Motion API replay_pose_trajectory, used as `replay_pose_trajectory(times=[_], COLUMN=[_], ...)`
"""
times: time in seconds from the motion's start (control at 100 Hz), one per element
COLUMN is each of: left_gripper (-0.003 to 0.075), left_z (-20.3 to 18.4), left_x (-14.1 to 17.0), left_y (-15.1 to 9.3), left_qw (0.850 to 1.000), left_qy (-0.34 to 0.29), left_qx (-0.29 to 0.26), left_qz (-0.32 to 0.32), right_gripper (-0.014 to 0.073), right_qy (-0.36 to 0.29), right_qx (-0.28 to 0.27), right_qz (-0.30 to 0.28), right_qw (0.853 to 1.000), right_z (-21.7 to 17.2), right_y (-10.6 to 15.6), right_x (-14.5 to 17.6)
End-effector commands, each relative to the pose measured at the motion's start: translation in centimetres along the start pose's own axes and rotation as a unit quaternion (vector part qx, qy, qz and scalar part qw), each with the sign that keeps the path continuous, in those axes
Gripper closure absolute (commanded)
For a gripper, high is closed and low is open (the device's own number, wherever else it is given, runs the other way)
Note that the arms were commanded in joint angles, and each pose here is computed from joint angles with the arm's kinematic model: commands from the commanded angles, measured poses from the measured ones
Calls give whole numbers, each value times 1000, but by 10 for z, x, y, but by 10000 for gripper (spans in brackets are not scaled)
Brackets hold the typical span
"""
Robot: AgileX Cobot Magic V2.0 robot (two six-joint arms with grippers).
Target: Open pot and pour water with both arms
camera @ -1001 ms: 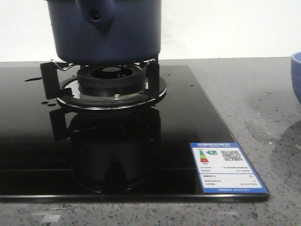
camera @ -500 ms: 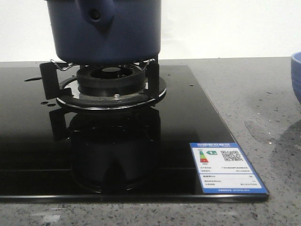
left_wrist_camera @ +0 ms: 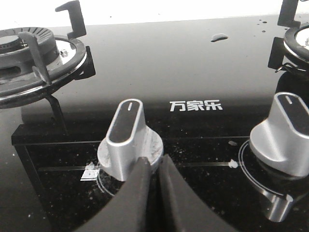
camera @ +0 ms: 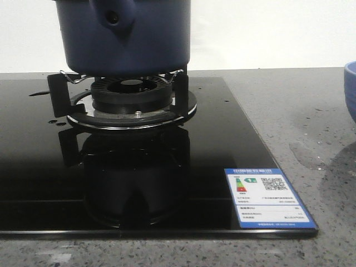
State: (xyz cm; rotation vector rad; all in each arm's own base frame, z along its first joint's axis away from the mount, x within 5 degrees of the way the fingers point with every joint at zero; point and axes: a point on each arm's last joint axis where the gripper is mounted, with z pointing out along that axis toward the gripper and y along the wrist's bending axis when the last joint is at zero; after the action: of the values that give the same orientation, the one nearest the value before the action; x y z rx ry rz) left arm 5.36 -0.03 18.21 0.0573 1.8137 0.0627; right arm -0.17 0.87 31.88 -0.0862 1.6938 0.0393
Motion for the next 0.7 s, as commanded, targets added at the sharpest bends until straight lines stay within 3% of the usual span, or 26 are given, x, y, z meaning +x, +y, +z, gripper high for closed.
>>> replay_pose_trajectory(times=[0.0, 0.13, 0.19, 0.4, 0.57, 0.69], left_gripper=[741, 741, 741, 741, 741, 741], left_z=[1, 1, 1, 1, 1, 1], left_x=[4, 4, 4, 4, 4, 4], left_y=[0, 0, 0, 0, 0, 0], left_qw=[1000, 1000, 1000, 1000, 1000, 1000], left_qy=[-20, -20, -20, -20, -20, -20], left_qx=[-5, -5, -5, -5, -5, -5], left_qz=[-6, -6, -6, -6, -6, -6], right_gripper=[659, 659, 659, 659, 659, 659], right_qy=[-38, -28, -41, -90, -39, 3], right_qx=[4, 32, 44, 86, 95, 97], right_qz=[-5, -28, -2, 9, 18, 19], right_qw=[999, 999, 998, 992, 995, 995], right_z=[0, 9, 18, 58, 73, 71], right_y=[-1, -6, -9, -16, -17, -17], right_x=[-11, -1, 7, 63, 113, 127])
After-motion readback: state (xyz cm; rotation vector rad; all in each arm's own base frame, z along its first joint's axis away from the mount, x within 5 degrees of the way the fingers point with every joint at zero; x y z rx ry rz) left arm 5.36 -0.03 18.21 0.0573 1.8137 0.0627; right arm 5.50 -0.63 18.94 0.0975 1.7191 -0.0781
